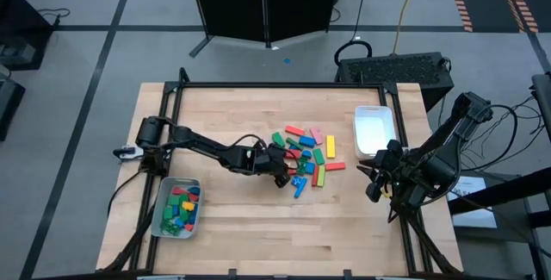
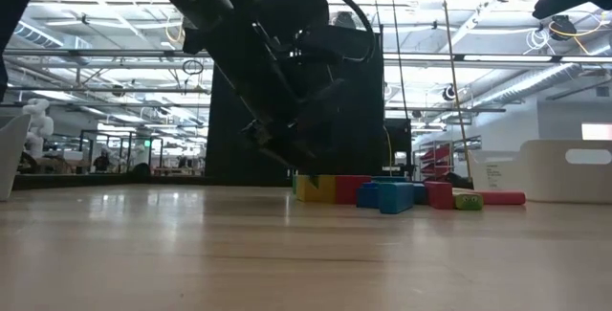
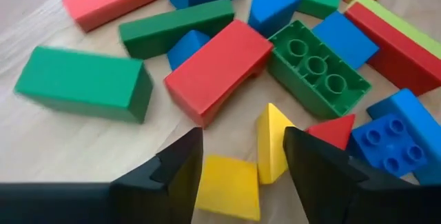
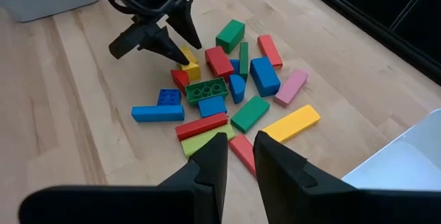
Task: Sort blocks by size
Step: Put the yellow triangle block into the gray bin
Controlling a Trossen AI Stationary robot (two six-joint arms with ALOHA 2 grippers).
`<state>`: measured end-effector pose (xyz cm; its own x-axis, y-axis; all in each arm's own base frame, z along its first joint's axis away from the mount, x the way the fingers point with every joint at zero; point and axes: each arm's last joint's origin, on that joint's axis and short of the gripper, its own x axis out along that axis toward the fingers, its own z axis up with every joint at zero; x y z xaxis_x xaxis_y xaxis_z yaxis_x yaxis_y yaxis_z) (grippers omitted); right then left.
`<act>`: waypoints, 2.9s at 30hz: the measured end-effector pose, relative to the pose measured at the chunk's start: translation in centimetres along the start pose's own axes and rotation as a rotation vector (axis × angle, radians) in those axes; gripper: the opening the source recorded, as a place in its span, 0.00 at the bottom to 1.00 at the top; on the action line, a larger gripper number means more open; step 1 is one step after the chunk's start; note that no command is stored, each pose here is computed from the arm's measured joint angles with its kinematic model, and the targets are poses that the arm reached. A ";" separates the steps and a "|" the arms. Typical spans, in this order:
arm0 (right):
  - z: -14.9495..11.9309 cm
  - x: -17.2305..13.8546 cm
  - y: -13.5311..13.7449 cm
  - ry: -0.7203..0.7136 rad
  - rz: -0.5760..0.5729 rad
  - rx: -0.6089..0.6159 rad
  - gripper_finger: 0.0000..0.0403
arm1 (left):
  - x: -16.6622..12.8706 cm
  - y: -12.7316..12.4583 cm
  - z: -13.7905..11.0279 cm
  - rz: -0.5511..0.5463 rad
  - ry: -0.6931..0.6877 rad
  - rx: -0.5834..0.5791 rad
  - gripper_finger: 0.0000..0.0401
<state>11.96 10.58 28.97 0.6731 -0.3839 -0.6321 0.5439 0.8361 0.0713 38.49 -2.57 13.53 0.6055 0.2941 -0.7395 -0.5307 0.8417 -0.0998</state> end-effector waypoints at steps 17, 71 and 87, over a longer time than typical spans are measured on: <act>0.0 0.0 0.1 0.000 0.004 0.002 0.17 | -0.3 -1.1 1.1 -0.053 -0.006 0.316 0.75; 0.0 0.0 0.1 -0.003 0.004 0.066 0.17 | 2.6 2.3 1.2 -0.024 0.109 0.179 0.04; 0.0 0.0 0.0 -0.003 -0.001 0.048 0.17 | -3.2 -1.3 0.8 -0.099 0.116 0.223 0.00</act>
<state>11.96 10.58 28.96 0.6739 -0.3861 -0.6299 0.5681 0.8159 0.1077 37.68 -4.25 16.54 0.5696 0.1621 -0.8058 -0.3202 0.9467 -0.0360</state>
